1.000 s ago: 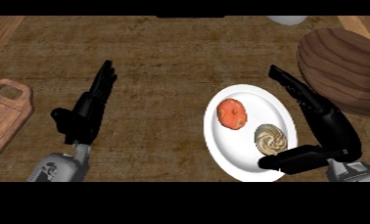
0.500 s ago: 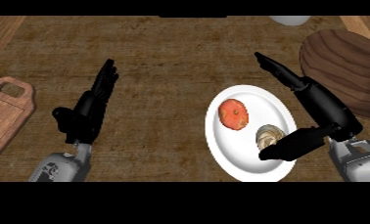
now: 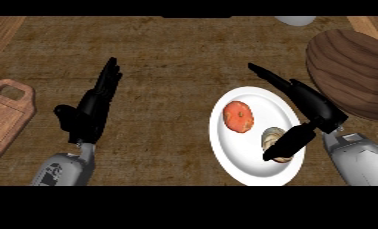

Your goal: Pick the squash from the plate and place it in the bowl

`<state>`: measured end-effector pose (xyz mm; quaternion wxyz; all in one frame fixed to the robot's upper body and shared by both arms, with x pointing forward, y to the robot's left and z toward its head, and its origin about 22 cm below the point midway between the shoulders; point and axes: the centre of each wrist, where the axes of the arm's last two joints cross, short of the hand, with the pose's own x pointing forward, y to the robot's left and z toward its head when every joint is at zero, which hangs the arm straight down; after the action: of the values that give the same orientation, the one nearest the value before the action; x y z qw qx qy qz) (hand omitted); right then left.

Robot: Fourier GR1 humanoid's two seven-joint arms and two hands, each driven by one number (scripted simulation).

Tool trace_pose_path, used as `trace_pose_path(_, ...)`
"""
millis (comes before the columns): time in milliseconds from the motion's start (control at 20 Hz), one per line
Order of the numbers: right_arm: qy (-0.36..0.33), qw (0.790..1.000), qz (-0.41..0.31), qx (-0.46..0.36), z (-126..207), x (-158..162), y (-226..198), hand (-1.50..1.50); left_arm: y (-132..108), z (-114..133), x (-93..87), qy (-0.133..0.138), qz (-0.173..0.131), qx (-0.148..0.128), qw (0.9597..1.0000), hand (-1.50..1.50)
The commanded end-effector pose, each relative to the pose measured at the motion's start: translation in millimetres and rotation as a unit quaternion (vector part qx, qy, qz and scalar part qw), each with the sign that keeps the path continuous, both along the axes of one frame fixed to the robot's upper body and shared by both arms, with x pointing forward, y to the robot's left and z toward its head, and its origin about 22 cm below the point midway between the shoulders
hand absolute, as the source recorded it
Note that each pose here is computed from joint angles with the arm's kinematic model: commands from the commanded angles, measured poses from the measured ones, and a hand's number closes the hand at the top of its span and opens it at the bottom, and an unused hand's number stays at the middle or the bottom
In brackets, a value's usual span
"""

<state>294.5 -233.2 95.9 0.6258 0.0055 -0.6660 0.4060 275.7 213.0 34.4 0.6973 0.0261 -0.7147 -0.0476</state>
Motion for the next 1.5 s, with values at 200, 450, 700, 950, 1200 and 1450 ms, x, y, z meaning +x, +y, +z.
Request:
trace_pose_path(200, 0.013, 0.999, 0.013, 0.031, -36.3, -17.2, -17.9, -1.50, -1.8, -13.4, -10.7, 0.005, 0.004, -0.003, 1.0000, 0.00)
trace_pose_path(450, 0.023, 0.997, 0.035, 0.071, -15.1, -16.5, -22.9, -1.50, 17.4, -3.8, -11.5, 0.003, 0.001, 0.010, 0.9999, 0.00)
trace_pose_path(700, 0.033, 0.995, 0.022, 0.088, -25.7, -13.9, 3.9, -1.50, 6.9, -23.1, -2.1, 0.007, 0.003, 0.008, 0.9999, 0.00)
trace_pose_path(950, 0.066, 0.992, 0.030, 0.101, -37.6, -4.3, -27.6, -1.50, 10.8, -13.9, -10.5, 0.002, 0.001, 0.004, 1.0000, 0.00)
trace_pose_path(1200, 0.082, 0.990, 0.021, 0.114, -51.4, -3.1, 2.1, -1.50, 17.3, -8.3, -3.1, 0.005, -0.005, 0.000, 1.0000, 0.00)
trace_pose_path(1450, 0.081, 0.991, 0.020, 0.104, -100.2, -18.4, -7.2, -1.50, -1.0, -4.2, -15.1, -0.006, 0.003, 0.006, 1.0000, 0.00)
